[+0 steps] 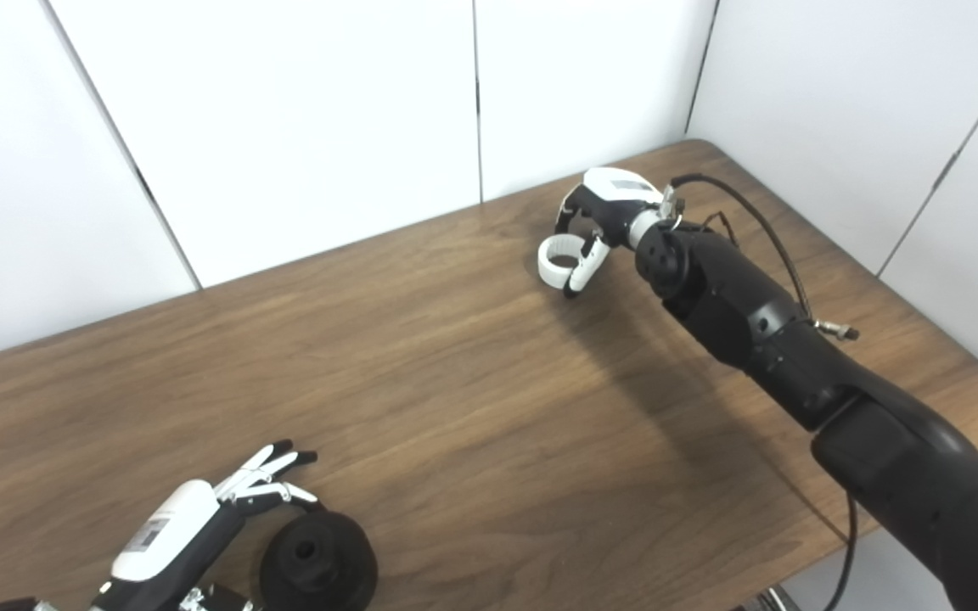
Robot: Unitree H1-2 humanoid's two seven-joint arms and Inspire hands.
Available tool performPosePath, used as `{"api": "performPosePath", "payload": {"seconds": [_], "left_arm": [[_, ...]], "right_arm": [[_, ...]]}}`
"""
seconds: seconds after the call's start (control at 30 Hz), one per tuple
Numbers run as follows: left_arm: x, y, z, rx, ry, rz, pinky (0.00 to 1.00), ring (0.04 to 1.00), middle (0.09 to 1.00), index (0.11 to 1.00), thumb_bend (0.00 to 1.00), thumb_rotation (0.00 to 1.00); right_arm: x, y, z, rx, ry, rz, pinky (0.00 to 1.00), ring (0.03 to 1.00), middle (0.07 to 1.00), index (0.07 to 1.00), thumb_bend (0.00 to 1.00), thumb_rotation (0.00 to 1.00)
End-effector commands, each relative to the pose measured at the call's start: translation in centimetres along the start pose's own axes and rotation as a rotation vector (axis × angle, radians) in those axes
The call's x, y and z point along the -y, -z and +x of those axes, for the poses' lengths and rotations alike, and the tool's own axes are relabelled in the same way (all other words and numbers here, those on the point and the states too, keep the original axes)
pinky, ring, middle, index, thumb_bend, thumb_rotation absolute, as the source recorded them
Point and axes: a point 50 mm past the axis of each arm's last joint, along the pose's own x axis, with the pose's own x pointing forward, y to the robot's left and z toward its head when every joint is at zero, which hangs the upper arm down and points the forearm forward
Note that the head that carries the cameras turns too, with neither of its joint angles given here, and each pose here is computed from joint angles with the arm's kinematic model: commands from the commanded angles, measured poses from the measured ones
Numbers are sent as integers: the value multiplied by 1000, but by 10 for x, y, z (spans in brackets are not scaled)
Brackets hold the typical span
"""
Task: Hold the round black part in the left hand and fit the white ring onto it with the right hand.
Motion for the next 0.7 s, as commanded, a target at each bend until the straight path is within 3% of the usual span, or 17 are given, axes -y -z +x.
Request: {"api": "performPosePath", "payload": {"seconds": [0.0,0.4,0.67], "left_arm": [[0,4,-8,-39,46,15,902,1000,931,484,522,68],[1,2,-6,-45,49,15,907,1000,938,484,522,68],[3,-5,1,-58,46,1,908,1000,931,485,523,65]], "right_arm": [[25,-1,3,32,88,-18,736,821,795,484,519,132],[24,0,1,43,90,-14,720,807,777,483,519,132],[38,-1,-10,129,120,35,760,812,773,483,520,131]]}}
